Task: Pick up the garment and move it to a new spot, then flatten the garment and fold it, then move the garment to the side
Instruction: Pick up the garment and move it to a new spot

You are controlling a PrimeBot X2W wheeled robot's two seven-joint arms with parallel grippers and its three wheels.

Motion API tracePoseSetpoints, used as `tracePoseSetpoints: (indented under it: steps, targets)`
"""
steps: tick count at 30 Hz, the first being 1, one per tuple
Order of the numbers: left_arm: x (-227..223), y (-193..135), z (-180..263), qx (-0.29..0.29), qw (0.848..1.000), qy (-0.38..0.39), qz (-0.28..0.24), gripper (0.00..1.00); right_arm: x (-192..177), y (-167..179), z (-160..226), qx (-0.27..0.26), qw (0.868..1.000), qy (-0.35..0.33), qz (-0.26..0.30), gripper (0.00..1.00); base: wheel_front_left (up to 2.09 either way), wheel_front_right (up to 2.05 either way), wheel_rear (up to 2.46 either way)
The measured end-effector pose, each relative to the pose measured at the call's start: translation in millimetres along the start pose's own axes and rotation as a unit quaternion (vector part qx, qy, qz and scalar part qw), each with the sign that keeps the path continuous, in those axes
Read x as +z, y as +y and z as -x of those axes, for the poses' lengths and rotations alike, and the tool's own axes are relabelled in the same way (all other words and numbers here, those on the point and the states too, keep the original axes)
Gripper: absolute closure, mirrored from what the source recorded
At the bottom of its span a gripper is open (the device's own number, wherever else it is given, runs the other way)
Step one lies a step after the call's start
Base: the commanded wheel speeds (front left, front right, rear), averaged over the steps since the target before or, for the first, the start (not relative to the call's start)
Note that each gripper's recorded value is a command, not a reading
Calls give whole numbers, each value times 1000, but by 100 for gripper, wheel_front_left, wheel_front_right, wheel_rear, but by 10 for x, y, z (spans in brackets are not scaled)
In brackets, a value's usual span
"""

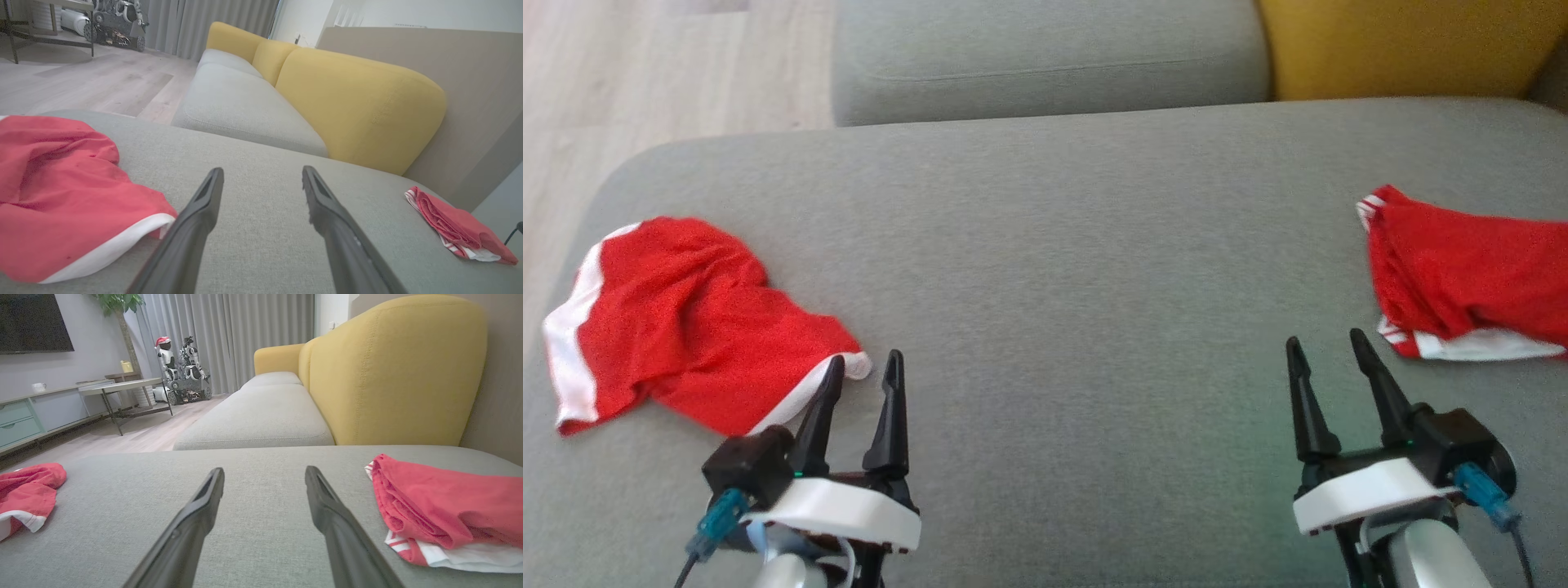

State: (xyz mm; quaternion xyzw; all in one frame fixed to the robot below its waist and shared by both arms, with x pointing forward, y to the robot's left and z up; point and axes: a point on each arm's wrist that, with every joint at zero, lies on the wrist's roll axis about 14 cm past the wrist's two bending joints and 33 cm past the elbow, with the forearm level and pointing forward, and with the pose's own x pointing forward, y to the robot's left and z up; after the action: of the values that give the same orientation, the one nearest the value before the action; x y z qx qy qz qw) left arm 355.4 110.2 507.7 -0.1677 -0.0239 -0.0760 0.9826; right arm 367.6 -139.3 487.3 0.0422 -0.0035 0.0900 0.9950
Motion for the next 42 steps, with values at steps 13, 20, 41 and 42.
tracePoseSetpoints:
  steps: [13, 20, 41, 42]
  targets:
    - [283, 609, 340, 105, 993, -43, -11, 0, -79, 784, -278, 120, 993, 13, -17, 0, 0, 0, 0]
    - [420, 906, 614, 163, 984, -64, -20, 0, -144, 1243, -350, 188, 982, 26, -21, 0, 0, 0, 0]
    - [496, 1305, 934, 242, 967, -76, -18, 0, -323, 1665, -330, 250, 966, 58, -30, 0, 0, 0, 0]
    - [487, 1340, 933, 247, 966, -74, -19, 0, -337, 1647, -335, 247, 967, 60, -31, 0, 0, 0, 0]
